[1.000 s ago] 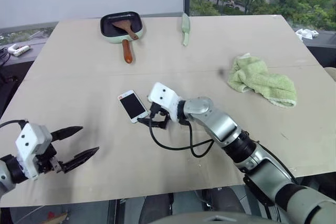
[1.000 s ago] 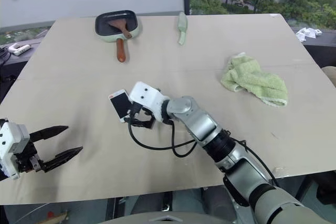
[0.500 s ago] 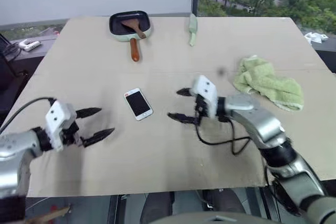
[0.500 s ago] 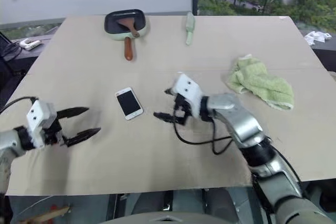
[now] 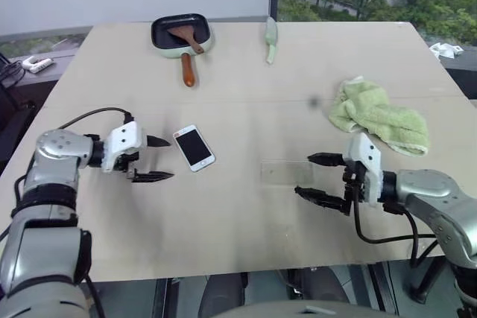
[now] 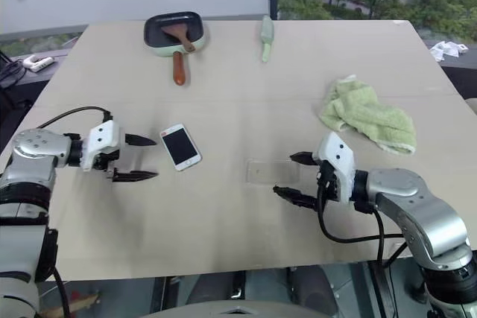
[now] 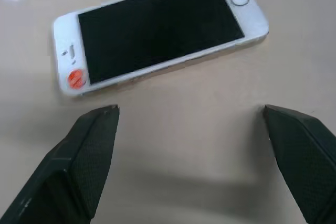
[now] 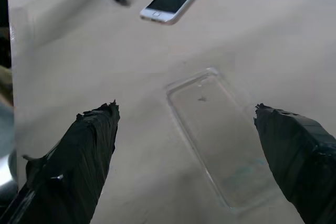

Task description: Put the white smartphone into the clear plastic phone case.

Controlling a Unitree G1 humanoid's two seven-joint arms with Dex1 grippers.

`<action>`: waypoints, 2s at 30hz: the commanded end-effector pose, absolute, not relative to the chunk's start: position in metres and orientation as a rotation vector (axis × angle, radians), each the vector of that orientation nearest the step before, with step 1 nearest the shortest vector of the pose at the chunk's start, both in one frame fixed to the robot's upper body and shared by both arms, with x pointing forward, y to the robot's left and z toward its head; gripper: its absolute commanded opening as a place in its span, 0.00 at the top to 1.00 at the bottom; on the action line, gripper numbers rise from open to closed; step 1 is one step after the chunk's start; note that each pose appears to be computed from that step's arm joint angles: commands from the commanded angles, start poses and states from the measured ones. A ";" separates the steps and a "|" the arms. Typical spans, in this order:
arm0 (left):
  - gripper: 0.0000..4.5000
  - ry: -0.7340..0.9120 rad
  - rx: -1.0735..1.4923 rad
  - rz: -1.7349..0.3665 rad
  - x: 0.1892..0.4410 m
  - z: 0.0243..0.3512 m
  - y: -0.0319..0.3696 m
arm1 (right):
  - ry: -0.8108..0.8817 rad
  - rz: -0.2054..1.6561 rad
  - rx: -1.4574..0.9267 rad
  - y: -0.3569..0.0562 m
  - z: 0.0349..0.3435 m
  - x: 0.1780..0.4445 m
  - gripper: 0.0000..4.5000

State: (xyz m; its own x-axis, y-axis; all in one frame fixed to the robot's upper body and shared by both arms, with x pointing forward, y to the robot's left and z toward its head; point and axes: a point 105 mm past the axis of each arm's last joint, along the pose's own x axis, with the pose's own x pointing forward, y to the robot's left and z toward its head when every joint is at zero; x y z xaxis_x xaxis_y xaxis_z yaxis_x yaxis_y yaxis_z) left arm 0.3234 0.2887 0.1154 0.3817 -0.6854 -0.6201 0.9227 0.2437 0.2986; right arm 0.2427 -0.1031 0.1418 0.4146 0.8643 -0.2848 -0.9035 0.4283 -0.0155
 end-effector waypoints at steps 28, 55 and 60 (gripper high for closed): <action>0.00 -0.027 0.874 -1.131 0.393 0.122 0.150 | 0.019 1.095 -0.237 -0.094 0.179 0.255 0.01; 0.00 0.350 0.523 -1.087 0.374 0.111 0.228 | 0.044 1.088 -0.260 -0.093 0.171 0.260 0.01; 0.00 0.452 0.685 -1.009 0.382 0.098 0.237 | 0.045 1.081 -0.263 -0.093 0.170 0.259 0.01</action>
